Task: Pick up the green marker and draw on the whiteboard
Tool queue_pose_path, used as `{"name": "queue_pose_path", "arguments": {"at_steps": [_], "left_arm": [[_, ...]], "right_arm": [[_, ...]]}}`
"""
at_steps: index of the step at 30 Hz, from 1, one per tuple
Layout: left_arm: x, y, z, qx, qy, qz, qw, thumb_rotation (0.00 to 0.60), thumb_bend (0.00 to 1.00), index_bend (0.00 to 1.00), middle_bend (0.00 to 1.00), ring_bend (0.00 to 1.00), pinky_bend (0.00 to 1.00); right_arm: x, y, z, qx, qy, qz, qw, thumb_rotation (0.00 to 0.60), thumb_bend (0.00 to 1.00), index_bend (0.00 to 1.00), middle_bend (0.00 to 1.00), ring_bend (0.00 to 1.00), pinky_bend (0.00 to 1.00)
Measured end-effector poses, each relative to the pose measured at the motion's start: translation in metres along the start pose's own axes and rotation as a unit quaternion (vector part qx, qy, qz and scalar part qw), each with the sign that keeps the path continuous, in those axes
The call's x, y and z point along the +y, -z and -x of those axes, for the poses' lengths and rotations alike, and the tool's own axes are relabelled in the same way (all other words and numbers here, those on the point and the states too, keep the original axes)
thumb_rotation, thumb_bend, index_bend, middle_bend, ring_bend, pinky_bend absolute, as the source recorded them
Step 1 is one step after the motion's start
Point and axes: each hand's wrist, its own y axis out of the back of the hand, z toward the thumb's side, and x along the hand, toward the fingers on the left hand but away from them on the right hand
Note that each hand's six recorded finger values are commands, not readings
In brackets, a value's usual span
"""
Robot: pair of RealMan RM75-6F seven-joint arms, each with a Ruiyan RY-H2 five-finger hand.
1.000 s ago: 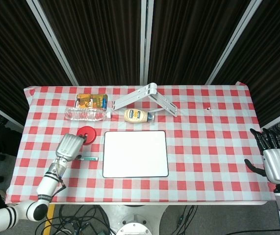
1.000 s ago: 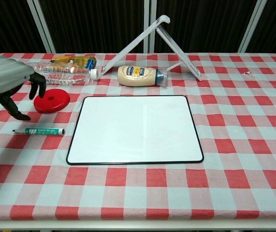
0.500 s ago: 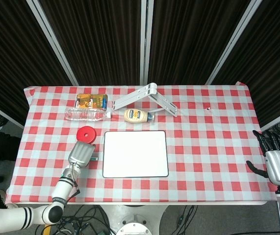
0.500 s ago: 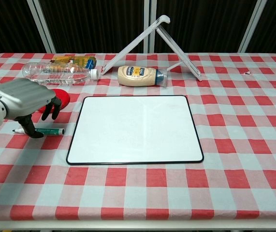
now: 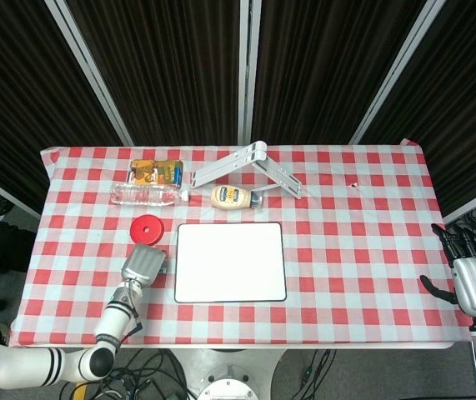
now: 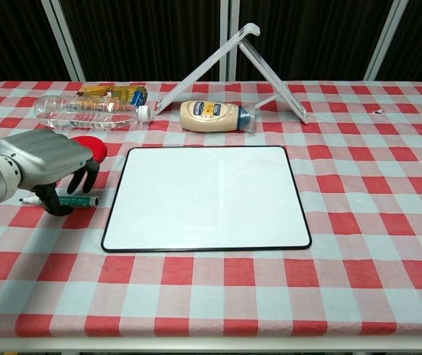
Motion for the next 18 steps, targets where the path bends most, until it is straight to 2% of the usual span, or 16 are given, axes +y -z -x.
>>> {"name": "queue_pose_path", "arguments": {"at_steps": [18], "left_arm": [[-0.0081,-0.0015,-0.0013,-0.001,0.007,-0.009,0.9999,0.600,0.31,0.46,0.50,0.72,0.94]], "right_arm": [[-0.0025,0.0027,0.0006,-0.004,-0.005,0.001,1.0000,0.600,0.15,0.00,0.17,0.00,0.00]]}}
